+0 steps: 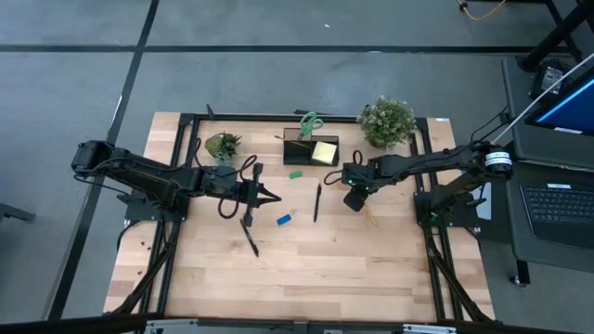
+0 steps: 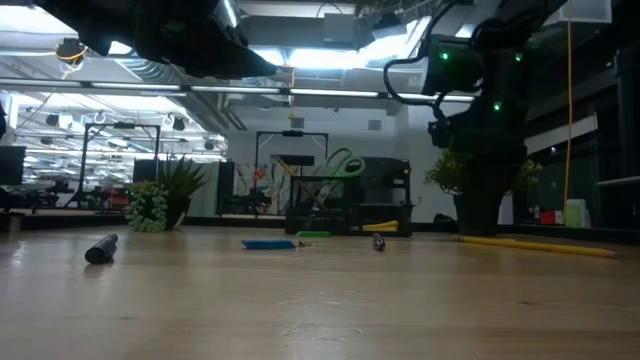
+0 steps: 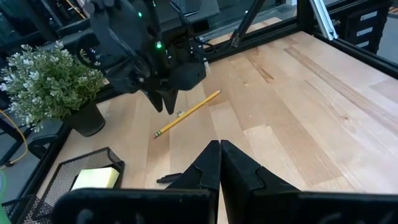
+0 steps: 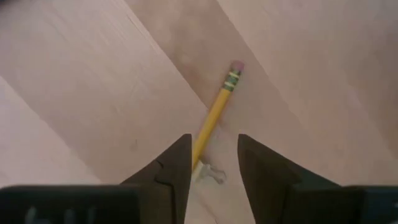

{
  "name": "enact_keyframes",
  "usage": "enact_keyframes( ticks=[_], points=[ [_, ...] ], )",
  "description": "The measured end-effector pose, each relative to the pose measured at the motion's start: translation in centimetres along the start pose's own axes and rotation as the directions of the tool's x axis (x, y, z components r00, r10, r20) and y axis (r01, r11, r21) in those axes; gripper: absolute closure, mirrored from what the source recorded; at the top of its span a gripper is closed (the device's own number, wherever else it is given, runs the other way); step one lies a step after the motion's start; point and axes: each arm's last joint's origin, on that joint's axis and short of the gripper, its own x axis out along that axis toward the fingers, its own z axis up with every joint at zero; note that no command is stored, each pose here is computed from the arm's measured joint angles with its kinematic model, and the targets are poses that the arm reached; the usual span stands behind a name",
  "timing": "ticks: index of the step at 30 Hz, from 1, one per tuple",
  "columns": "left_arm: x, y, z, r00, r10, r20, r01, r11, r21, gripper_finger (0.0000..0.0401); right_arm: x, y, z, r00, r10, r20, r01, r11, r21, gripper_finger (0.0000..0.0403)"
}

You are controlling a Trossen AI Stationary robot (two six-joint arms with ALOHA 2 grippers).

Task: Pick and place office supplies into organizer
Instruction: Put the yellow pencil into the black desk organizer

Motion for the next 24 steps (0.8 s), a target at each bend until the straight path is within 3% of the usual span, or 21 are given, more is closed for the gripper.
enact_keyframes(
  ticks=[24],
  points=[
    [0.0,0.0,0.0,1.000,0.001,0.001,-0.001,1.000,-0.003,0.0399,1.4,0.0,-0.4,0.997,0.027,0.066,-0.028,0.999,0.016,0.0272]
  ],
)
